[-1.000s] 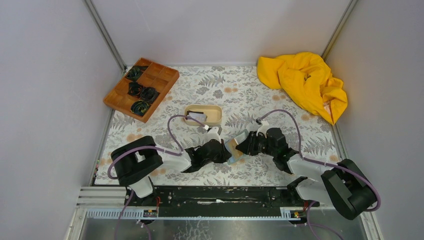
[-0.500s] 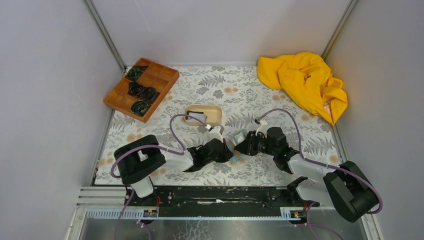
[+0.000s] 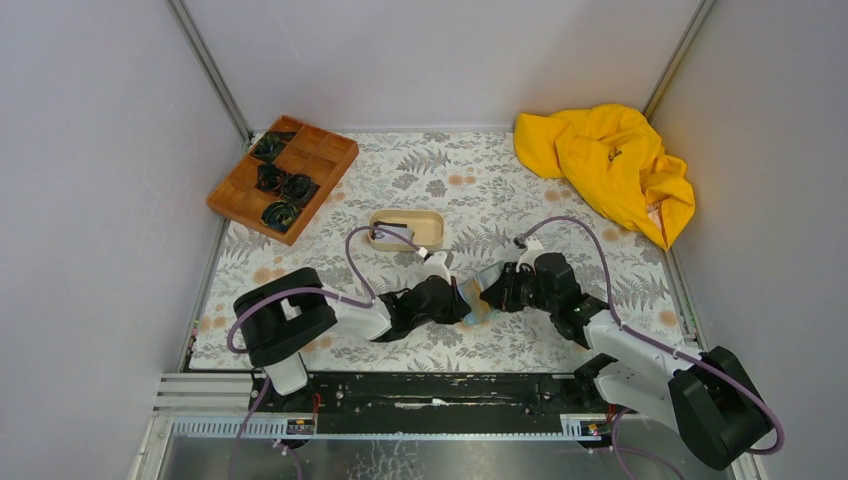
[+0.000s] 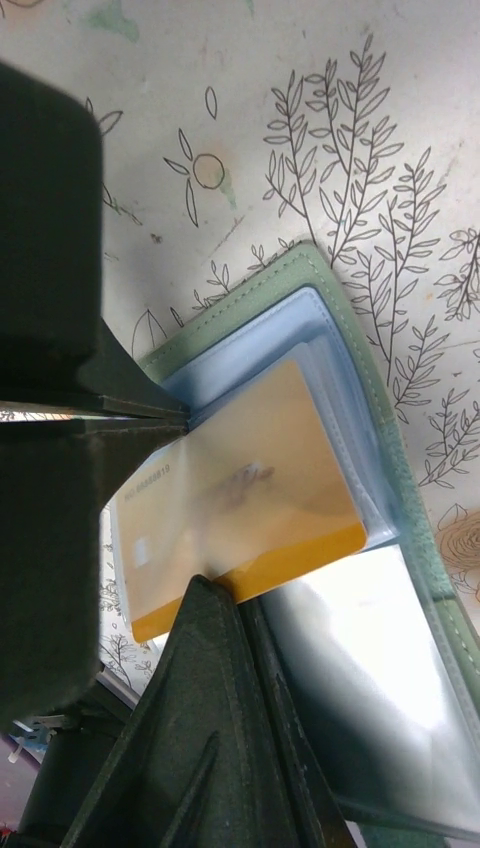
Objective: Take the credit cards out of the card holder
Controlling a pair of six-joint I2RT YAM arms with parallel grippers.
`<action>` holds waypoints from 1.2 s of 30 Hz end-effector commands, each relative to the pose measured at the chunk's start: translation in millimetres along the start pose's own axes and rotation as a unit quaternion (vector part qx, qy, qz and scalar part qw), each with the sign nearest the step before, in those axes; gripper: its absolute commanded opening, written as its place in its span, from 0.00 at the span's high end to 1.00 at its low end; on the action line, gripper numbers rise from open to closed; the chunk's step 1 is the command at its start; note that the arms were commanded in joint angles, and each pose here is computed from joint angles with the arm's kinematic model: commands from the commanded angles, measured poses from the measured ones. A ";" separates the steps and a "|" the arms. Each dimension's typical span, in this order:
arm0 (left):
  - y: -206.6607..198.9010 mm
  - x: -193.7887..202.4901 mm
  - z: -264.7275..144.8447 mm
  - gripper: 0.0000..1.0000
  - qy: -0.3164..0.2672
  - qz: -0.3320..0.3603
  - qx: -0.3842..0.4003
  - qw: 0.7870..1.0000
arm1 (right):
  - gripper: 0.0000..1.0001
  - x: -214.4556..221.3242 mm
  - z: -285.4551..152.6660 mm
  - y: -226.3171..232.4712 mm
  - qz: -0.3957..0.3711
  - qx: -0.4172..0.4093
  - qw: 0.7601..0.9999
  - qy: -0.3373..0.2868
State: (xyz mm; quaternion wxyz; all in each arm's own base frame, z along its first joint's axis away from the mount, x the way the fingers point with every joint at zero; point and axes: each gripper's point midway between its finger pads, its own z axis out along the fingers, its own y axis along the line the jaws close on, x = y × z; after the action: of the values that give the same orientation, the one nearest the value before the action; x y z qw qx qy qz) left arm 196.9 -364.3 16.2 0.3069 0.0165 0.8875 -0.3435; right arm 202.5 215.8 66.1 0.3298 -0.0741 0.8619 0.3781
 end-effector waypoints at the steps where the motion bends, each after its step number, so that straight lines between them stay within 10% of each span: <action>1: 44.2 31.7 3.4 1.00 0.058 0.036 -0.069 0.995 | 1.00 12.4 -7.9 9.1 0.005 0.004 0.999 0.044; 36: 100.4 26.0 -0.1 1.00 0.064 0.002 -0.103 0.993 | 1.00 -25.9 -42.4 -62.2 0.064 0.166 0.984 -0.015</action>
State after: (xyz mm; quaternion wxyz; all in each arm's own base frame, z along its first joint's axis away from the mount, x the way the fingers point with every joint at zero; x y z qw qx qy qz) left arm 220.9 -365.7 15.1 0.2971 0.0061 0.8680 -0.3979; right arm 208.9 150.6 48.6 0.2901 0.0285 0.9172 0.2716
